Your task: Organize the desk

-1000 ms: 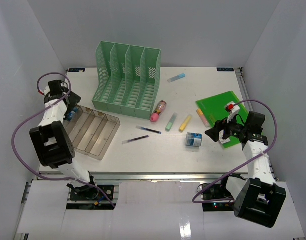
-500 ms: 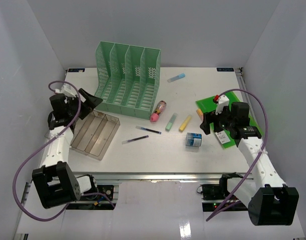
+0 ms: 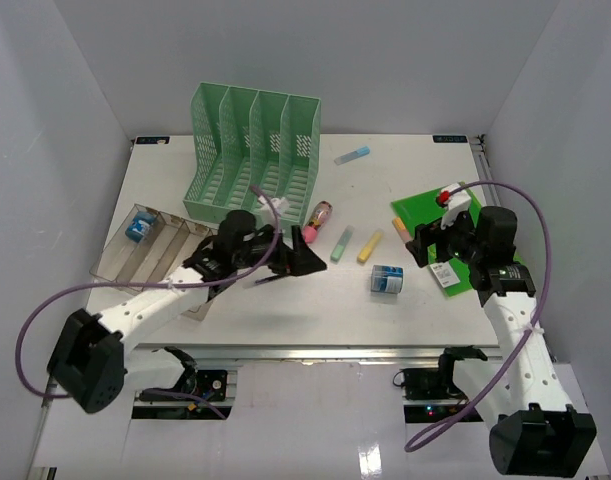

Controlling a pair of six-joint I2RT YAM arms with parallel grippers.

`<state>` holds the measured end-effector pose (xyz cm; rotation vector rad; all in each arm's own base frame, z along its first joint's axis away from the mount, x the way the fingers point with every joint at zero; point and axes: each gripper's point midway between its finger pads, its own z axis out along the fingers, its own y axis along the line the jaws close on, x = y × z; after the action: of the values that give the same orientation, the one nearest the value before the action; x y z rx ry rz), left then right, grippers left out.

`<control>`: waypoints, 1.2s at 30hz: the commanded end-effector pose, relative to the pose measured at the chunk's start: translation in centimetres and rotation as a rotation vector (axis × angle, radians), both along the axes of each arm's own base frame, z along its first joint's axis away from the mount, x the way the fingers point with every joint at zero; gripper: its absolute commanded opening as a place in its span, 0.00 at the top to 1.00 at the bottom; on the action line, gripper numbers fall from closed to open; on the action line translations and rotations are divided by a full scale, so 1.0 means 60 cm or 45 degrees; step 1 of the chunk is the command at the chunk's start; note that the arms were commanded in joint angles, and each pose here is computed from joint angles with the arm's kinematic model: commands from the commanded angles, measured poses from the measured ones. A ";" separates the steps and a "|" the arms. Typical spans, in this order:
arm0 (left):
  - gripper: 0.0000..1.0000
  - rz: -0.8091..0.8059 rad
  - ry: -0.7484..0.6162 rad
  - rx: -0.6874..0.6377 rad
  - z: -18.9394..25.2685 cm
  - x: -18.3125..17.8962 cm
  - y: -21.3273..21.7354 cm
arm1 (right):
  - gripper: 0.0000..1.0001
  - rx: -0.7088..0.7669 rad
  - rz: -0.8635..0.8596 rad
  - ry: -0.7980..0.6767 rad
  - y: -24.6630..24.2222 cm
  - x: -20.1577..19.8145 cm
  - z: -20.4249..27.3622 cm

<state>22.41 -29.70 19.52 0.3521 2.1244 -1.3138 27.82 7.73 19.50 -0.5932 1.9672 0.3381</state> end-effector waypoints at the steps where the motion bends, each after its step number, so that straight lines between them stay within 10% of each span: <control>1: 0.02 0.064 -0.085 0.117 -0.020 0.028 -0.094 | 0.10 0.139 -0.025 0.016 -0.040 0.009 -0.012; 17: 0.02 0.300 -0.301 0.719 -0.106 0.074 -0.332 | 0.10 0.323 -0.129 0.026 -0.086 -0.005 -0.012; 36: 0.02 0.443 -0.417 1.011 -0.131 0.085 -0.319 | 0.10 0.330 -0.120 0.002 -0.081 -0.012 -0.003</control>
<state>27.32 -49.27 9.04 0.4663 2.2433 -0.1851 27.26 2.28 18.79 -0.3100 1.9325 0.4972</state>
